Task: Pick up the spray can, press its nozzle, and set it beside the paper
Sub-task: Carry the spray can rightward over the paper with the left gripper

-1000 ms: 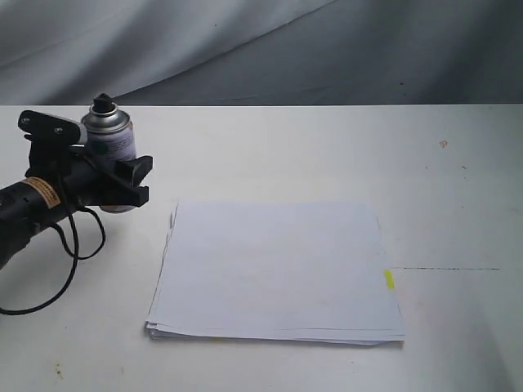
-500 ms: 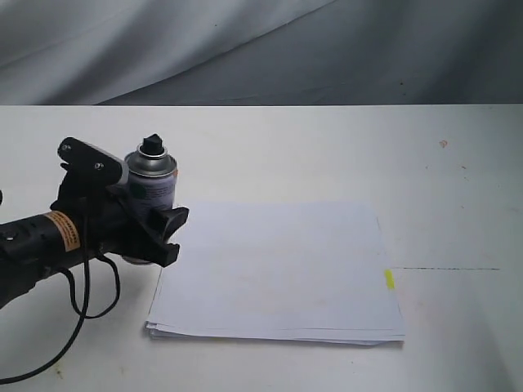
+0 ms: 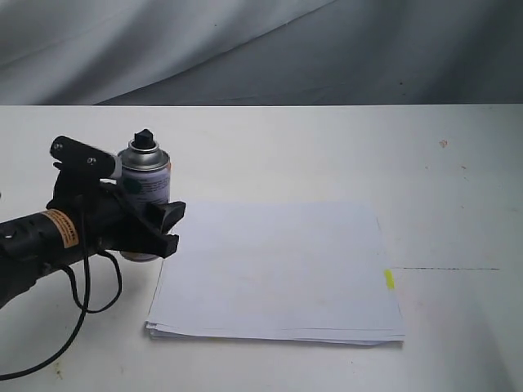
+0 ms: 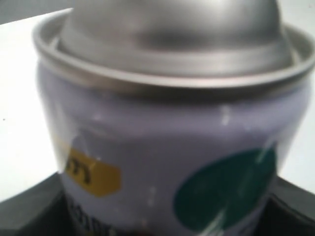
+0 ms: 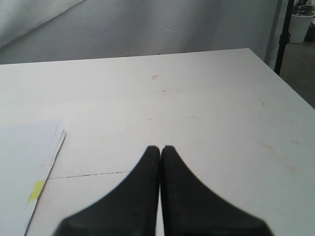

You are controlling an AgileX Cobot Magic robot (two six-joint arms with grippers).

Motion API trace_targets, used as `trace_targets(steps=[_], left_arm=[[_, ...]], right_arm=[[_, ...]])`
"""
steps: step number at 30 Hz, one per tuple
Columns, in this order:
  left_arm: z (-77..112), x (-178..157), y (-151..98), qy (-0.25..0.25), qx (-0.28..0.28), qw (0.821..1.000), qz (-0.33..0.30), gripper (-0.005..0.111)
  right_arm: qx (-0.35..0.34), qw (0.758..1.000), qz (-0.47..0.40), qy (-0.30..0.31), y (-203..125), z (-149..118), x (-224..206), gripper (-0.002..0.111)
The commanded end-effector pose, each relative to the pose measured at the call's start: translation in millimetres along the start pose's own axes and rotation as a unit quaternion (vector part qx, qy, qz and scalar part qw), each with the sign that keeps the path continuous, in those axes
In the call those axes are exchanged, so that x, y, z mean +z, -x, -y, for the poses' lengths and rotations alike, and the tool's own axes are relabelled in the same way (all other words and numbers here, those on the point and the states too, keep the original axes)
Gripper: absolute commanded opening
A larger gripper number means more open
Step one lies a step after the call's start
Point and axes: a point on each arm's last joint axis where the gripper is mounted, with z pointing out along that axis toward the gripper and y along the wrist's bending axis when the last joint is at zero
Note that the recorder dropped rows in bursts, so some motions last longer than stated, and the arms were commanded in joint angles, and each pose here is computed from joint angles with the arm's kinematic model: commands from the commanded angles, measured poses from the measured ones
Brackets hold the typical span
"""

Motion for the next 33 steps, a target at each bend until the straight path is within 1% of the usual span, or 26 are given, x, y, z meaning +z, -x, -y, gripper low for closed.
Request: trace_targets(steps=[1,3,4,6,8,10,14,16,19,21,26,28,29,30,32,33], left_arm=[[9.4,-4,15,-0.041,0.031,0.996,0.067,0.000],[11.4,-4,15,-0.052,0.044,0.995,0.069,0.000],[11.1,-4,14,-0.051,0.027,0.996,0.062,0.000],[11.2,-4,13,-0.053,0.011,0.997,0.054,0.000],[14.0,-4,11,-0.068,0.017,0.996,0.045,0.000],[15.4,-4,11,-0.076,0.012,0.996,0.042,0.000],[16.1,-4,10,-0.081,-0.003,0.996,0.040,0.000],[16.1,-4,10,-0.081,-0.003,0.996,0.040,0.000],[16.1,-4,10,-0.081,-0.017,0.996,0.038,0.000],[16.2,-4,10,-0.082,-0.016,0.996,0.038,0.000],[16.2,-4,10,-0.082,-0.015,0.996,0.038,0.000],[15.3,-4,10,-0.077,-0.014,0.996,0.030,0.000],[13.7,-2,9,-0.069,-0.012,0.997,0.015,0.000],[11.6,0,10,-0.059,-0.011,0.998,0.000,0.000],[7.7,3,14,-0.041,-0.014,0.999,-0.024,0.000],[6.1,5,16,-0.034,-0.014,0.999,-0.030,0.000]], right_arm=[[-0.001,1.000,0.002,0.002,-1,0,0,0.000],[-0.001,1.000,0.002,0.002,-1,0,0,0.000],[-0.001,1.000,0.002,0.002,-1,0,0,0.000],[-0.001,1.000,0.002,0.002,-1,0,0,0.000],[-0.064,0.998,0.006,-0.018,0,3,0,0.000],[-0.076,0.997,0.007,-0.023,1,4,0,0.000],[-0.059,0.998,0.030,-0.013,5,2,0,0.000],[-0.032,0.998,0.053,-0.003,9,0,-1,0.000],[-0.006,0.996,0.088,0.009,15,-2,-1,0.000],[0.009,0.994,0.106,0.015,18,-2,-2,0.000],[0.017,0.991,0.131,0.020,23,-3,-3,0.000],[0.072,0.985,0.156,0.033,27,-4,-5,0.000],[0.103,0.979,0.173,0.039,30,-4,-6,0.000],[0.149,0.968,0.197,0.049,35,-3,-8,0.000],[0.214,0.949,0.224,0.059,40,-1,-10,0.000],[0.259,0.934,0.238,0.064,42,0,-11,0.000]])
